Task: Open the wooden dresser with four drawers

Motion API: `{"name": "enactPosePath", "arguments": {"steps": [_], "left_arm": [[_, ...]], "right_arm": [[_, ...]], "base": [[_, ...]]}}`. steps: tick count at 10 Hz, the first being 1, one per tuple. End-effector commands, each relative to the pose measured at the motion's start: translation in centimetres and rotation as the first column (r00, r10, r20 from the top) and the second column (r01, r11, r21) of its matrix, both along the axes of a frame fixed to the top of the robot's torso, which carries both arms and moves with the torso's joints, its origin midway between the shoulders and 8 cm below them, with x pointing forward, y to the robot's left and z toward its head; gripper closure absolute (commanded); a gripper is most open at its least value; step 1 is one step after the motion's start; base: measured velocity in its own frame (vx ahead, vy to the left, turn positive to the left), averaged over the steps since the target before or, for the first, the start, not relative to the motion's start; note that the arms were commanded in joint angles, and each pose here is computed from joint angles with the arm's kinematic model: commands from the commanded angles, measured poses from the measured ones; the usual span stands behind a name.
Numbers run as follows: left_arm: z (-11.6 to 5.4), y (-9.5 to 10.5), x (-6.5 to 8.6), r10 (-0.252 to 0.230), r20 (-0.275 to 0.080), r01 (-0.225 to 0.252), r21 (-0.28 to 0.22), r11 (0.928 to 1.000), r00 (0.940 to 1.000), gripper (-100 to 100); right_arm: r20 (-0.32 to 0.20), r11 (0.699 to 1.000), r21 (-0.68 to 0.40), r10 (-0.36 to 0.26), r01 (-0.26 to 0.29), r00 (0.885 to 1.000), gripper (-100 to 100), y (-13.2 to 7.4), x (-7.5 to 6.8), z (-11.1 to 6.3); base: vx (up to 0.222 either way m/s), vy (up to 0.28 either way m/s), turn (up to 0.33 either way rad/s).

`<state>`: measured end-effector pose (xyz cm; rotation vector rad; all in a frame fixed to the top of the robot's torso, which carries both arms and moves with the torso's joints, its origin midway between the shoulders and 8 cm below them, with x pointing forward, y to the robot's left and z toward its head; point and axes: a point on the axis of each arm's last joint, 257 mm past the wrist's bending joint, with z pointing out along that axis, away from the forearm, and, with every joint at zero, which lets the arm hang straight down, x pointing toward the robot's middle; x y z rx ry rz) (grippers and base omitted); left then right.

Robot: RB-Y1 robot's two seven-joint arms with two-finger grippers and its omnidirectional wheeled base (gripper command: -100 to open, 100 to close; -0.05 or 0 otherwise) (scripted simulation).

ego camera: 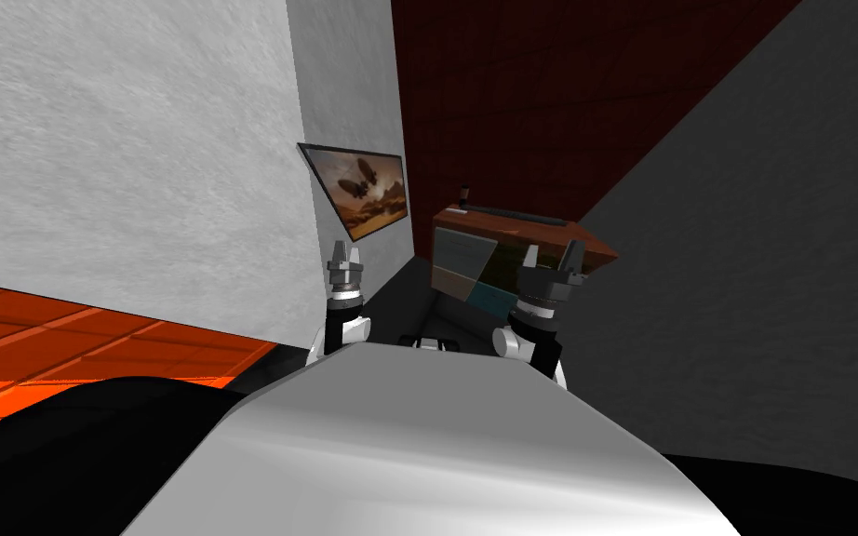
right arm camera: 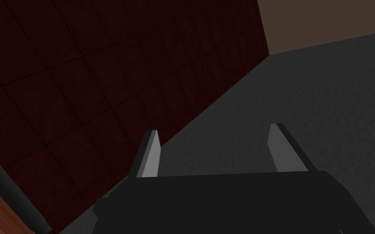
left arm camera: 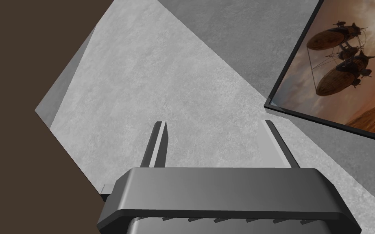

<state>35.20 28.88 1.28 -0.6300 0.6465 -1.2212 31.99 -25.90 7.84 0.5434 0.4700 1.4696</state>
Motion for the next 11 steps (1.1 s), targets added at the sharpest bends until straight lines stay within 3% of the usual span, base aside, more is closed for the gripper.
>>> {"name": "enactPosePath", "arguments": {"steps": [1, 2, 8, 10, 11], "left_arm": [[0.0, 0.0, 0.0, 0.000, 0.000, 0.000, 0.000, 1.0000, 1.0000, 0], [0.0, 0.0, 0.0, 0.000, 0.000, 0.000, 0.000, 1.0000, 1.0000, 0], [0.0, 0.0, 0.0, 0.000, -0.001, 0.000, 0.000, 1.0000, 1.0000, 0], [0.0, 0.0, 0.0, 0.000, -0.001, 0.000, 0.000, 1.0000, 1.0000, 0], [0.0, 0.0, 0.0, 0.000, -0.001, 0.000, 0.000, 1.0000, 1.0000, 0]], "right_arm": [[0.000, 1.000, 0.000, 0.000, 0.000, 1.000, 0, 0.0, 0.0, 0.0], [-0.013, 0.999, -0.044, -0.007, 0.007, 1.000, -100, 0.2, 0.3, -0.4], [-0.057, 0.960, -0.251, -0.141, 0.122, 0.988, -100, -0.3, 1.8, -2.7], [-0.062, 0.921, -0.340, -0.225, 0.192, 0.972, -100, -1.2, 2.5, -3.8], [-0.059, 0.916, -0.347, -0.235, 0.200, 0.970, -100, -1.2, 2.5, -3.8]], "base": [[0.000, 0.000, 0.000], [0.018, 0.015, 0.004], [0.069, 0.053, 0.005], [0.078, 0.061, 0.009], [0.071, 0.055, 0.001]]}}
